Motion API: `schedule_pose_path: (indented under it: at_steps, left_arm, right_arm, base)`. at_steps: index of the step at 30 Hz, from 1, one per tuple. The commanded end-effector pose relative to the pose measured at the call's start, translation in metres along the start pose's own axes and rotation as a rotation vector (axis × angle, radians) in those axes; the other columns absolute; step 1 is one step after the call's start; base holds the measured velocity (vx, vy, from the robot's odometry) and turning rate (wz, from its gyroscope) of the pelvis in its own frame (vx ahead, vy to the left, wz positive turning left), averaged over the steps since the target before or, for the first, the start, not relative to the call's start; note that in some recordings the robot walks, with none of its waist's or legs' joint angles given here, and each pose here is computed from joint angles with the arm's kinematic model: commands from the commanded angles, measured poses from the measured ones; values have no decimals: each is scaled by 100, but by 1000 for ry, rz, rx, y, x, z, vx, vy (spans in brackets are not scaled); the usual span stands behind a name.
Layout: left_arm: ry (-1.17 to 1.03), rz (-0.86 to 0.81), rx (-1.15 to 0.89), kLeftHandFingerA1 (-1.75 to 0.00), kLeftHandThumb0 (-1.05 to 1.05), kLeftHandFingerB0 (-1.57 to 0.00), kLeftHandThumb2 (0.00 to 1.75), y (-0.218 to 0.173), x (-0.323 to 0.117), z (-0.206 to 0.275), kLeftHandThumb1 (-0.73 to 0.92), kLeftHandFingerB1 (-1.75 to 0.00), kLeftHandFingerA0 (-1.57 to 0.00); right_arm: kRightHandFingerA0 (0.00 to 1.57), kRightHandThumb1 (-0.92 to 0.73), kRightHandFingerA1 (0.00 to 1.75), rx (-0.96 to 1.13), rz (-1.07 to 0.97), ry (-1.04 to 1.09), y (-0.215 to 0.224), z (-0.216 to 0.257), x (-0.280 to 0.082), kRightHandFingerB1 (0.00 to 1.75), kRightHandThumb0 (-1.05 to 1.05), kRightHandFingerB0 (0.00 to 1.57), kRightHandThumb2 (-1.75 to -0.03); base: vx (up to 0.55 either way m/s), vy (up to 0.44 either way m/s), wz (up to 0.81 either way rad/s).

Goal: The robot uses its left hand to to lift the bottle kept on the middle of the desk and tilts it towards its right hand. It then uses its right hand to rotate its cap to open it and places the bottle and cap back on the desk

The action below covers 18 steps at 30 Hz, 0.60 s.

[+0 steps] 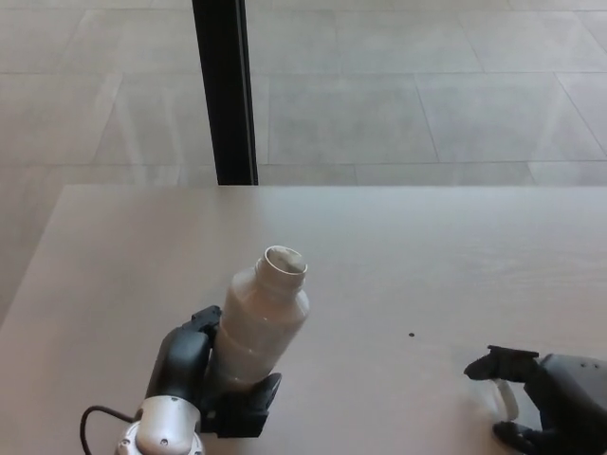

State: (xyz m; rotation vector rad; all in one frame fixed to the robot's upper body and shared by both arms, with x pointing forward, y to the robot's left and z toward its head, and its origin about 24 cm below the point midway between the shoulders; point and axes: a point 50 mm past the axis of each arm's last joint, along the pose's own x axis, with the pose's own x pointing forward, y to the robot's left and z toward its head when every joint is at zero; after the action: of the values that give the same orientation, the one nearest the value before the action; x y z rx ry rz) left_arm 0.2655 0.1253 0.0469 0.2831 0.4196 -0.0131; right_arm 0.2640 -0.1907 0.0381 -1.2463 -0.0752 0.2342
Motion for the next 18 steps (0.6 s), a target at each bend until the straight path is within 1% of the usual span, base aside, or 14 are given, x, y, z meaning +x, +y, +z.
schedule_pose_path:
  at_steps: [1, 2, 3, 4, 5, 6, 7, 8, 9, 10, 11, 12, 14, 18]
  left_arm:
    - [34, -15, -25, -175, -18, -65, 129, -6, -2, -5, 68, -175, -93]
    - [33, -15, -25, -175, -18, -65, 129, -6, -2, -5, 68, -175, -93]
    - [30, -17, -2, -175, -18, -66, 133, -5, -1, -4, 66, -175, -94]
    - [28, -18, 9, -175, -18, -66, 133, -5, -1, -4, 66, -175, -94]
    - [37, -12, 11, -175, -19, -61, 128, -4, 0, -4, 67, -175, -94]
    - [43, -9, 10, -175, -18, -59, 127, -3, 1, -4, 66, -175, -93]
    - [37, -12, 21, -175, -16, -60, 131, -2, 1, -5, 63, -174, -93]
    - [31, -16, 36, -175, -15, -60, 134, -2, 1, -5, 62, -174, -95]
    - [33, -15, 38, -175, -15, -62, 136, -2, 1, -6, 61, -175, -95]
    - [35, -15, 37, -175, -15, -62, 136, -2, 0, -6, 61, -175, -95]
    - [43, -15, 23, -175, -16, -59, 134, -2, 0, -7, 61, -175, -93]
    - [49, -14, 22, -175, -16, -58, 132, -2, 1, -7, 62, -175, -92]
    - [36, -24, 55, -175, -14, -63, 135, -3, 1, -7, 60, -175, -95]
    - [35, -30, 47, -175, -14, -66, 135, -5, 2, -8, 61, -175, -97]
  right_arm:
    - [0, -55, 21, -143, 181, 110, 21, -12, -6, 26, -86, 1, -90]
    - [0, -55, 21, -144, 181, 111, 21, -12, -5, 26, -86, 1, -90]
    - [0, -59, 9, -139, 182, 119, 21, -11, -6, 12, -98, 8, -92]
    - [0, -59, 9, -137, 183, 123, 21, -10, -6, 12, -98, 8, -92]
    - [0, -63, 8, -128, 187, 127, 20, -9, -5, 5, -105, 2, -93]
    - [0, -63, 13, -112, 192, 130, 19, -8, -5, 4, -105, 0, -94]
    - [0, -63, 23, -106, 197, 136, 17, -8, -5, 6, -105, 0, -96]
    - [0, -70, 0, -107, 197, 137, 16, -7, -5, 0, -92, 0, -61]
    - [0, -65, 0, -104, 199, 138, 15, -7, -5, 0, -93, 0, -77]
    - [0, -65, 0, -103, 201, 139, 14, -7, -5, 0, -93, 0, -77]
    - [0, -73, 0, -101, 202, 141, 13, -6, -4, 0, -95, 0, -62]
    - [0, -62, 0, -87, 199, 145, 11, -6, -4, 0, -96, 0, -80]
    - [0, -65, 0, -81, 179, 142, 5, -5, -4, 0, -100, 0, -83]
    - [0, -67, 0, -64, 160, 131, -1, -5, -4, 0, -101, 0, -84]
  base:
    - [0, 0, 0]
    - [0, 0, 0]
    - [0, 0, 0]
    - [0, 0, 0]
    - [0, 0, 0]
    - [0, 0, 0]
    - [0, 0, 0]
    - [0, 0, 0]
    - [0, 0, 0]
    - [0, 0, 0]
    - [0, 0, 0]
    - [0, 0, 0]
    - [0, 0, 0]
    - [0, 0, 0]
